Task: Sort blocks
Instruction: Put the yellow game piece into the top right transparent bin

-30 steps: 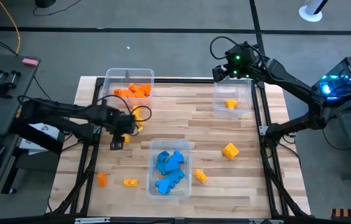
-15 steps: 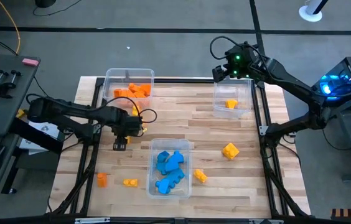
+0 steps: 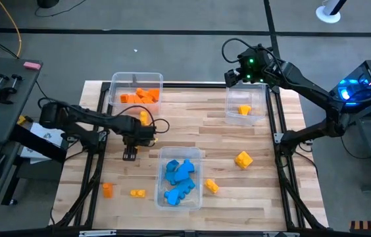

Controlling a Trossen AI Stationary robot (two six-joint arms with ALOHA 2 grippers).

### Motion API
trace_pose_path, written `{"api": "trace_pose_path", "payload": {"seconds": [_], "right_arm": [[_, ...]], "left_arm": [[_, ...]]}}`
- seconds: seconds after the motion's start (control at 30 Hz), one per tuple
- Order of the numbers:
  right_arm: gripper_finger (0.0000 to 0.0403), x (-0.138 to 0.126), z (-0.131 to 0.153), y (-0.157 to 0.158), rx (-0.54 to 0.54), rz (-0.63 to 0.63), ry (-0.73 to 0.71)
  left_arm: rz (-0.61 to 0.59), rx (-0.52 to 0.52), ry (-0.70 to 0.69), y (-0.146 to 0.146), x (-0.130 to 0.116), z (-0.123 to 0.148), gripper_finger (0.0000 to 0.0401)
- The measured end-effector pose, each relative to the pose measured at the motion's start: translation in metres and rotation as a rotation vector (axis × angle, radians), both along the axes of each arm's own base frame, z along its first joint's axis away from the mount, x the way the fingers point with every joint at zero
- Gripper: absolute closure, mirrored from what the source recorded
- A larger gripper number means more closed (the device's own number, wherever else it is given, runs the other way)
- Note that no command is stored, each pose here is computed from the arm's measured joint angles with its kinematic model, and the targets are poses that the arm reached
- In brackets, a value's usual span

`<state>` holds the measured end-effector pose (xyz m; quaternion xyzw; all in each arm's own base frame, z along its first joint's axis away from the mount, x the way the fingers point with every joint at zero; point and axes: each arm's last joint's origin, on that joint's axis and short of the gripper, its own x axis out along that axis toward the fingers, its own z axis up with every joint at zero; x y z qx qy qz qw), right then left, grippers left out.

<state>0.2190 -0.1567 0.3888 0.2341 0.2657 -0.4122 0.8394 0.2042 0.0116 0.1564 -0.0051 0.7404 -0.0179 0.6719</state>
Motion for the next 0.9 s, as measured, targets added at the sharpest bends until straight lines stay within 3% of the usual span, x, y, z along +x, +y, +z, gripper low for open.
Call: {"api": "trace_pose_path", "payload": {"seconds": [0.17, 0.4, 0.53, 0.63, 0.73, 0.9], "right_arm": [[0.0107, 0.0, 0.0, 0.0, 0.0, 0.0, 0.0], [0.0107, 0.0, 0.0, 0.0, 0.0, 0.0, 0.0], [0.0107, 0.0, 0.0, 0.0, -0.003, 0.001, -0.001], [0.0107, -0.002, 0.005, 0.001, -0.027, 0.007, -0.031], [0.0107, -0.006, 0.015, 0.006, -0.048, 0.045, -0.094], [0.0107, -0.014, 0.028, 0.013, -0.071, 0.091, -0.182]], "left_arm": [[0.0, -0.01, 0.051, 0.0, 0.002, -0.009, 0.0201], [0.008, -0.028, 0.056, 0.001, 0.002, -0.009, 0.0306], [0.058, -0.073, -0.012, 0.01, 0.009, 0.009, 0.0306], [0.07, -0.068, -0.127, 0.025, 0.019, 0.041, 0.0306], [0.09, 0.024, -0.324, 0.045, 0.032, 0.088, 0.0306], [0.149, 0.187, -0.806, 0.08, 0.064, 0.165, 0.0306]]}}
